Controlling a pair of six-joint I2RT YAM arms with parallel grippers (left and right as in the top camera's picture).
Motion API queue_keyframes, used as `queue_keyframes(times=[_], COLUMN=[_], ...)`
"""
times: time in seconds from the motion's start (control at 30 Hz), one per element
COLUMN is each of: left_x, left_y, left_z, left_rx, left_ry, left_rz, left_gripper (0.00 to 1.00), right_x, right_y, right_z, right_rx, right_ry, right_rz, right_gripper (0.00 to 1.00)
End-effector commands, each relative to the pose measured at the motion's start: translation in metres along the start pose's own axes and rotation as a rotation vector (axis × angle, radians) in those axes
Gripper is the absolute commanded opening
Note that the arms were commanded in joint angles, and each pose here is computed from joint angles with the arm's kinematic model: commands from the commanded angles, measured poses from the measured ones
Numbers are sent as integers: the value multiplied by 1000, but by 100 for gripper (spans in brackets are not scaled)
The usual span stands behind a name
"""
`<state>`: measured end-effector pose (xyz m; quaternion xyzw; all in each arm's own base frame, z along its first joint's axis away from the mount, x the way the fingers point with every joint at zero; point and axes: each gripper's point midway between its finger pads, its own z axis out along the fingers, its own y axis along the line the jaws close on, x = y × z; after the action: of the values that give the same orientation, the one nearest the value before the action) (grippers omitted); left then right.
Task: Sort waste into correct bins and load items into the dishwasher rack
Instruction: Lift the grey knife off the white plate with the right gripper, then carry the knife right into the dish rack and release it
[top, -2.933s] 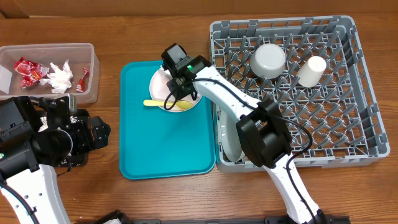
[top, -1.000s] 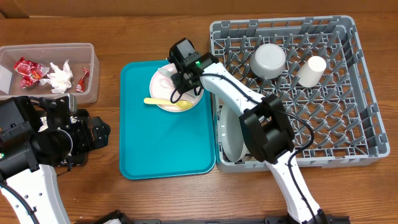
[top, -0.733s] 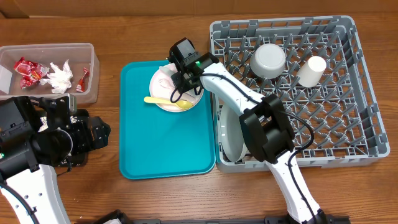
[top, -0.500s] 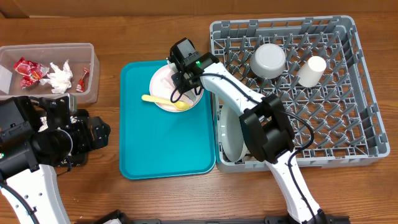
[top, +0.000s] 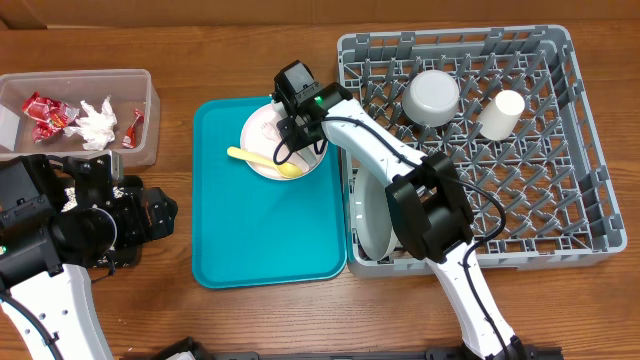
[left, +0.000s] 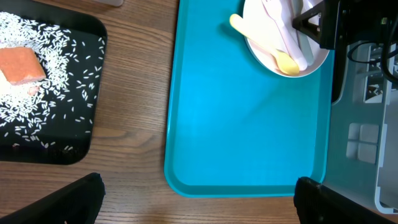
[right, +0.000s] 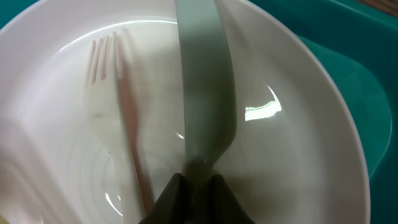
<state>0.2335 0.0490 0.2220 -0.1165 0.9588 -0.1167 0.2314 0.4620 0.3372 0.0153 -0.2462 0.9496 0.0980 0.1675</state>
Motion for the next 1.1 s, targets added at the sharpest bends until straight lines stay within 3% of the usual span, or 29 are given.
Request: queue_keyframes(times=[0.0, 0.47, 0.63, 1.07], left_x=[0, 0, 0, 0], left_y=[1, 1, 1, 1], left_z=[2, 2, 2, 2], left_rx=[7, 7, 7, 7], left_ry=[1, 1, 1, 1], left_rz=[0, 0, 0, 0], left_gripper=[100, 100, 100, 100], right_x=[-24, -66, -72, -54], right_y=[6, -35, -72, -120], right_z=[-35, -149, -187, -178], right_rx=[-11, 2, 62, 144], right_ry=[-76, -272, -337, -282], right_rz=[10, 99, 172, 273], right_gripper=[4, 4, 4, 4])
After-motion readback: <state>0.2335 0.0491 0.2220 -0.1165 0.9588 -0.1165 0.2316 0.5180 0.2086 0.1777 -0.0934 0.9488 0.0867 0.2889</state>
